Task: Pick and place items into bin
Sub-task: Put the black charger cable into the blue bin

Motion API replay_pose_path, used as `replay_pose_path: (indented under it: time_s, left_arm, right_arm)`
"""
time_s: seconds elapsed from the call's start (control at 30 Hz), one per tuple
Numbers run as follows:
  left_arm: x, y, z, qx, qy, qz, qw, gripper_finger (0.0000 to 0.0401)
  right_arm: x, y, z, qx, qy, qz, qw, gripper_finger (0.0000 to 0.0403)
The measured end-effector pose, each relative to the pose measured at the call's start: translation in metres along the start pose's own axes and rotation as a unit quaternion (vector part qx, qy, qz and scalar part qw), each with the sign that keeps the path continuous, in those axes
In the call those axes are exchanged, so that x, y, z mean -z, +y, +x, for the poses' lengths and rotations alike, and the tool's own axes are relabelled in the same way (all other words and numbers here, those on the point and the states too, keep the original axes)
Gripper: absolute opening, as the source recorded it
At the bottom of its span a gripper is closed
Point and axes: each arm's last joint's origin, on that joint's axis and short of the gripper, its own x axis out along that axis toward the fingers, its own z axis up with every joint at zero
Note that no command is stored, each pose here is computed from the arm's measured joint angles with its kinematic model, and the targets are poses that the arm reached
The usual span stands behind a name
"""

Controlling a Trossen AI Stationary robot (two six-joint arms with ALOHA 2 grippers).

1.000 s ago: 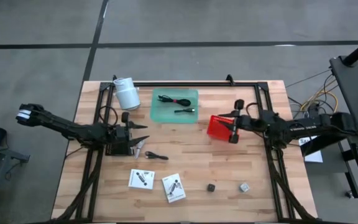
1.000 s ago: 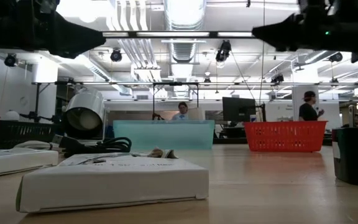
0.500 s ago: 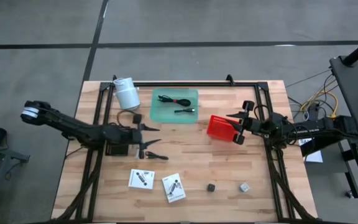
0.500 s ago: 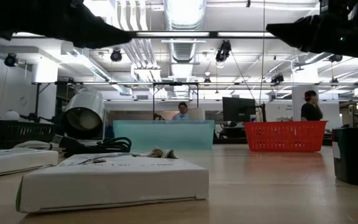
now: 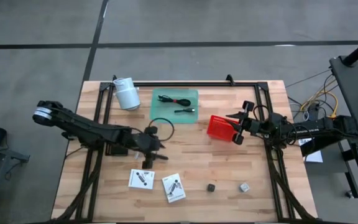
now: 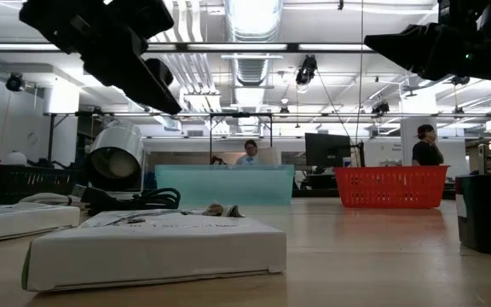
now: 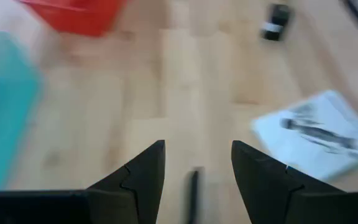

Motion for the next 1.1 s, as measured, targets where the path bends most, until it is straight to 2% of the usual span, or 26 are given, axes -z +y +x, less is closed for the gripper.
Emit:
replay_pose_path:
  time_s: [0.37, 0.77, 1.1]
  left_arm:
    - [0.02, -0.001, 0.038, -0.002, 0.081, 0.005, 0.997, 0.0169]
    - [0.036, 0.001, 0.059, -0.01, 0.127, 0.007, 0.992, 0.0169]
    - [0.042, 0.007, 0.065, -0.019, 0.143, 0.002, 0.99, 0.0169]
  right_arm:
    - [0.002, 0.001, 0.0, -0.006, 0.011, -0.006, 1.0, 0.006]
    - [0.004, 0.002, 0.0, -0.012, 0.02, -0.025, 0.999, 0.006]
    - [0.004, 0.002, 0.0, -0.013, 0.02, -0.026, 0.999, 0.0061]
